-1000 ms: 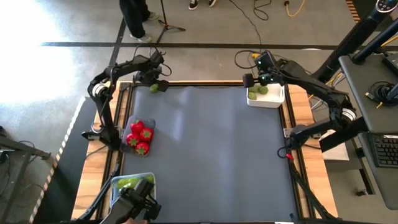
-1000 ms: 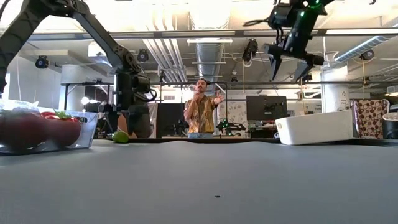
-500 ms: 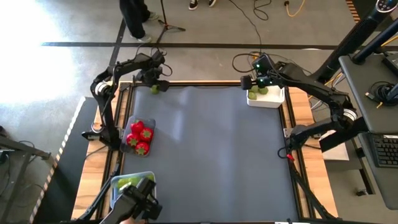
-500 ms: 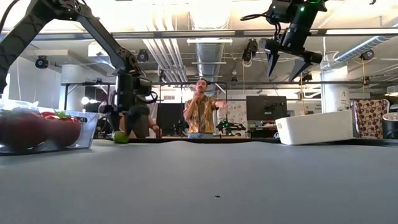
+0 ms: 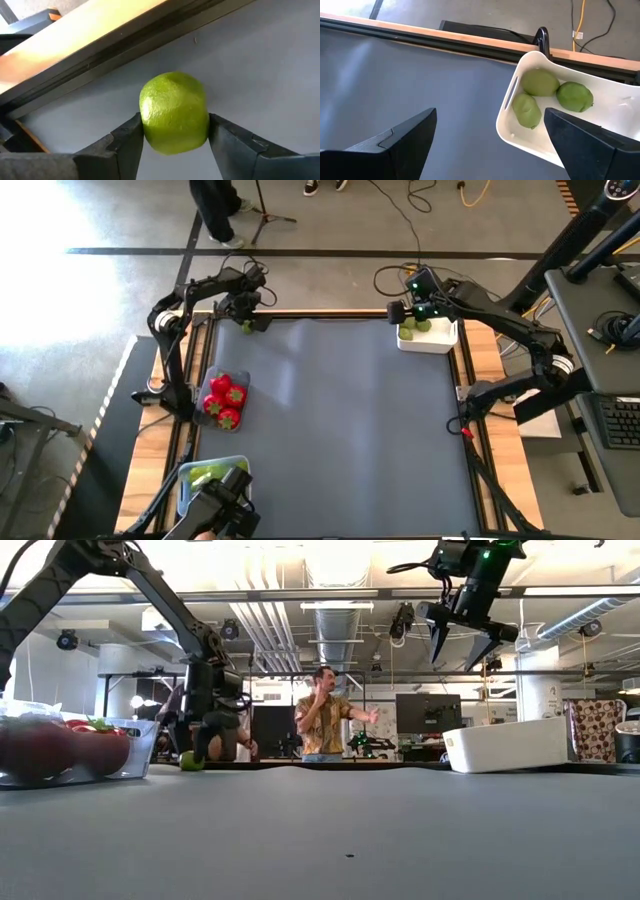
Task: Sort produce into baskets
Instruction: Put the lime into the white bin
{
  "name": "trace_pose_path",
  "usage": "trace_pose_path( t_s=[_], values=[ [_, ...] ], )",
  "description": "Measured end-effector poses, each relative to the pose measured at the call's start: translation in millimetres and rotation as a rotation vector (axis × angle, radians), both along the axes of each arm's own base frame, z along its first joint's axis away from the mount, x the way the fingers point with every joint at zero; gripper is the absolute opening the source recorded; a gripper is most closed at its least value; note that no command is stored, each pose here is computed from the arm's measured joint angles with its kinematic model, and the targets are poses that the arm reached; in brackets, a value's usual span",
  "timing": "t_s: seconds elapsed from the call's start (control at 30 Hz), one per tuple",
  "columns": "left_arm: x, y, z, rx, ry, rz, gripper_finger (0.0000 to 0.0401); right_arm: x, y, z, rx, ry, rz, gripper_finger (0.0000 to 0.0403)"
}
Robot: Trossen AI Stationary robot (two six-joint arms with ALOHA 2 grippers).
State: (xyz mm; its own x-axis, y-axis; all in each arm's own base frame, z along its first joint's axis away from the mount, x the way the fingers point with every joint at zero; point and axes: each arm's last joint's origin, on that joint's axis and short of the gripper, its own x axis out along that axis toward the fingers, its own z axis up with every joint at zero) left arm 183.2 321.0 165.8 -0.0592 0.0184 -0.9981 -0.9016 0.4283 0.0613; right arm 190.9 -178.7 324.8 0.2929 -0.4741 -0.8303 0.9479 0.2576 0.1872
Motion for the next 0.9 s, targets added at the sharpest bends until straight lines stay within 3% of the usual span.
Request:
trace_pose_path(
  t_s=[0.27,0.43,0.67,0.9],
  values=[
    [2,-1,1,0.006,-0.004,-0.013,0.0122,0,2,2,-0.005,-0.001,0.026,0.0360],
    [22,-24,34,0.067,-0.068,-0.095,0.0112,2,14,12,-0.057,0.008,0.137,0.0360],
    [99,-97,84,0.255,-0.317,-0.389,0.0116,16,43,23,-0.150,0.057,0.479,0.0360],
    [184,-191,80,0.343,-0.525,-0.668,0.0117,35,87,18,-0.135,0.094,0.784,0.0360]
  ],
)
